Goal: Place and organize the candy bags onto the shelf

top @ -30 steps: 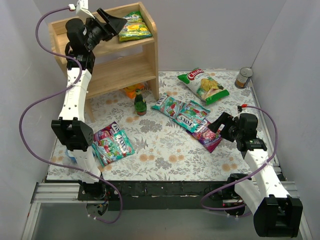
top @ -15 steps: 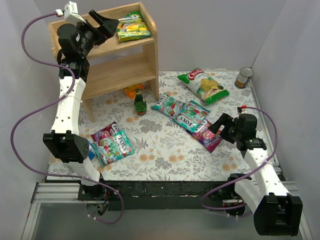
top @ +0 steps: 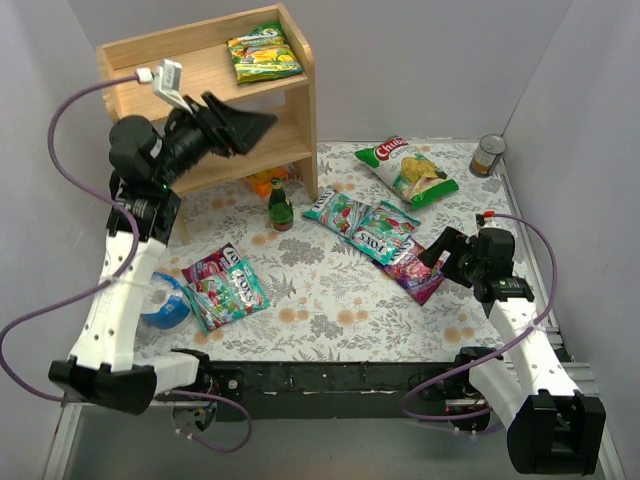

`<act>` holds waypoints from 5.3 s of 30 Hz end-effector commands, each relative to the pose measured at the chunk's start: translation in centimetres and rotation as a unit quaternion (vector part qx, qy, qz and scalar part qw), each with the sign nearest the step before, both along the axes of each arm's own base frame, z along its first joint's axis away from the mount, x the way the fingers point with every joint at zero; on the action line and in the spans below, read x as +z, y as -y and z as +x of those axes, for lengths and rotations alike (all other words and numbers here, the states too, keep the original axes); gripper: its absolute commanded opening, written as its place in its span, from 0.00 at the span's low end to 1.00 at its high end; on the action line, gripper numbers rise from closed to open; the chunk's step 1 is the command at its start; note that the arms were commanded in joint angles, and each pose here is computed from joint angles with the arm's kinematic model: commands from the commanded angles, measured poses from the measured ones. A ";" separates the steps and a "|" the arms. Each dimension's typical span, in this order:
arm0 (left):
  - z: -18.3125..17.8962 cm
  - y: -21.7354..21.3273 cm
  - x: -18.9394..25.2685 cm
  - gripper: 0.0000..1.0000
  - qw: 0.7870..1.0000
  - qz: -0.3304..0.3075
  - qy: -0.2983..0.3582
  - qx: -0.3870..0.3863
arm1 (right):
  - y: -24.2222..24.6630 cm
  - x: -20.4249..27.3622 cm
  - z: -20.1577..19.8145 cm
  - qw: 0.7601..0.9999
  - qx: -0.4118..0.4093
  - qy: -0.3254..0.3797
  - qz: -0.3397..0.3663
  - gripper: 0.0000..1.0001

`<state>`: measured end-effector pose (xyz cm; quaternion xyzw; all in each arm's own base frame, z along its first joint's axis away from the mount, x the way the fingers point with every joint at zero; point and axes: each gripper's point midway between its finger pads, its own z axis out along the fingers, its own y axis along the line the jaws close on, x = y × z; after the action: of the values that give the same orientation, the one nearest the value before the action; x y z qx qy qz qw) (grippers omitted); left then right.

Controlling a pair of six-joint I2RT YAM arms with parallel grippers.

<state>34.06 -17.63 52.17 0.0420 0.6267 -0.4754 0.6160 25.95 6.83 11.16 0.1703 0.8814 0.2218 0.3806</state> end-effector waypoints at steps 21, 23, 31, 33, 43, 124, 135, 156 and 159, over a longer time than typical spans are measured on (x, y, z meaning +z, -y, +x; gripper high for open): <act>-10.5 10.4 -35.0 0.98 0.934 0.043 -0.336 -0.116 | 4.3 -3.4 3.6 0.990 -0.103 -0.027 -0.094 0.84; -10.8 11.1 -36.4 0.98 0.931 0.042 -0.341 -0.120 | 4.3 -3.3 4.2 0.990 -0.097 -0.025 -0.099 0.84; -10.8 14.4 -38.9 0.98 0.923 0.045 -0.358 -0.137 | 3.4 -4.7 7.1 0.991 -0.040 -0.037 -0.121 0.84; -10.8 15.1 -39.4 0.98 0.921 0.040 -0.362 -0.140 | 2.5 -4.7 7.5 0.992 -0.015 -0.019 -0.121 0.82; -10.5 17.9 -43.6 0.96 0.907 0.053 -0.393 -0.143 | -1.1 -8.0 7.0 0.986 0.083 -0.068 -0.129 0.82; -7.4 11.0 -15.5 0.00 0.975 0.159 -0.146 0.047 | -6.1 1.7 -1.9 0.999 -0.010 0.020 -0.040 0.97; -3.7 8.7 -1.1 0.00 0.985 0.128 -0.001 0.114 | -6.6 2.1 -1.6 0.999 -0.002 0.027 -0.029 0.98; 1.4 -3.5 10.9 0.00 0.926 0.118 0.112 0.340 | -7.0 2.7 -1.3 0.999 0.009 0.037 -0.028 0.98; 1.8 -3.9 11.1 0.00 0.924 0.120 0.119 0.342 | -7.0 2.6 -1.4 0.999 0.010 0.037 -0.028 0.98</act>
<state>36.21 -16.10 60.85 -0.0250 0.6090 -0.1750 0.7733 23.74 13.38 12.31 0.1450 0.8874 0.1909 0.3937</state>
